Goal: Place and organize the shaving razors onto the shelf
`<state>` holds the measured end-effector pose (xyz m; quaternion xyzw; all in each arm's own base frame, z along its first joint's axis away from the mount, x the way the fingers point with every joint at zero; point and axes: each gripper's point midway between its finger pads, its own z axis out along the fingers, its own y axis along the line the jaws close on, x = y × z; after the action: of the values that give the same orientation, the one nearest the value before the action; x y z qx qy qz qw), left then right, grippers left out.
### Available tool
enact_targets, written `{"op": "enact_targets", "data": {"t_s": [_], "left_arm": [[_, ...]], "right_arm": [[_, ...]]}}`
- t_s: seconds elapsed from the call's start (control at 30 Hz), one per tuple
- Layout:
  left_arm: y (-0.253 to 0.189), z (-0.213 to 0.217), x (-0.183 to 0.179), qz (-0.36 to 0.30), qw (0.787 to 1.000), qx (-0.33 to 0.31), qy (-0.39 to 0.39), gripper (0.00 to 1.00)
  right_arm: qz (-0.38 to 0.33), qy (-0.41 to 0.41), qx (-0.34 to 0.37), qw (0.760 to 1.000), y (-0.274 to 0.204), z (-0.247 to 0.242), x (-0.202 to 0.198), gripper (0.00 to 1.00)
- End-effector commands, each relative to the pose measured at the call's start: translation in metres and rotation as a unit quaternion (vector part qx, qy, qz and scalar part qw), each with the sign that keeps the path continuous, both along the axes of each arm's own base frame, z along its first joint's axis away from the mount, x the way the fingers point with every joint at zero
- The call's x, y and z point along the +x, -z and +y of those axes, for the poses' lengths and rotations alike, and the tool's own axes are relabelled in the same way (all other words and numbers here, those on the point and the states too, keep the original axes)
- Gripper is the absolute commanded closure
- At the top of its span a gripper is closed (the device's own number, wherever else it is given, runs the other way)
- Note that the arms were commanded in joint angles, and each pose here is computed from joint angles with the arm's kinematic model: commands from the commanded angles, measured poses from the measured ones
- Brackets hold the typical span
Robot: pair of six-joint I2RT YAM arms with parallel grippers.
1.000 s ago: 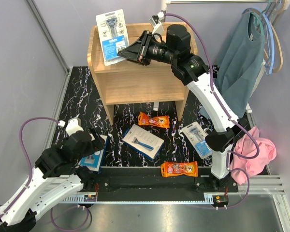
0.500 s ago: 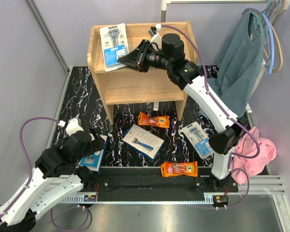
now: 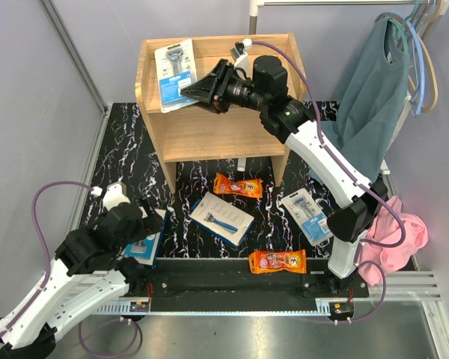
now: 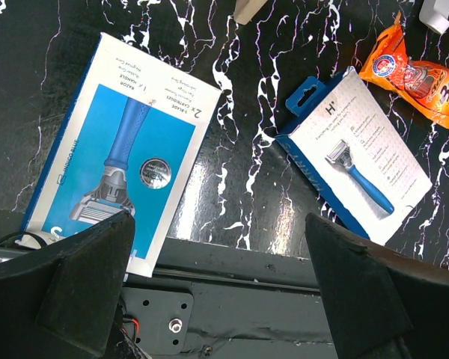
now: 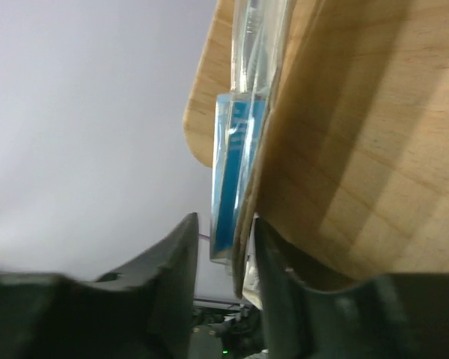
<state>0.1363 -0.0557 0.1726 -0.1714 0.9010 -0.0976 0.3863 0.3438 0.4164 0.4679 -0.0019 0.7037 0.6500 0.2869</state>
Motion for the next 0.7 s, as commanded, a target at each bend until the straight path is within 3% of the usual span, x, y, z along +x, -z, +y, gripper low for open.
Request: {"op": "enact_targets", "data": {"t_s": [0.0, 0.37, 0.47, 0.67], "left_arm": [[-0.002, -0.004, 0.004, -0.006, 1.000, -0.003, 0.006, 0.01], [-0.002, -0.007, 0.005, -0.005, 1.000, -0.002, 0.012, 0.01], [-0.001, -0.007, 0.005, -0.003, 1.000, -0.001, 0.013, 0.01], [-0.002, -0.009, 0.006, -0.006, 1.000, -0.003, 0.017, 0.01]], "right_arm": [[-0.022, -0.007, 0.025, 0.999, -0.024, -0.006, -0.015, 0.49], [-0.018, 0.003, 0.015, 1.000, -0.021, -0.014, -0.021, 0.22], [-0.025, 0.028, -0.004, 0.999, -0.019, -0.021, -0.020, 0.01], [-0.030, 0.062, -0.026, 0.997, -0.016, -0.032, -0.017, 0.00]]}}
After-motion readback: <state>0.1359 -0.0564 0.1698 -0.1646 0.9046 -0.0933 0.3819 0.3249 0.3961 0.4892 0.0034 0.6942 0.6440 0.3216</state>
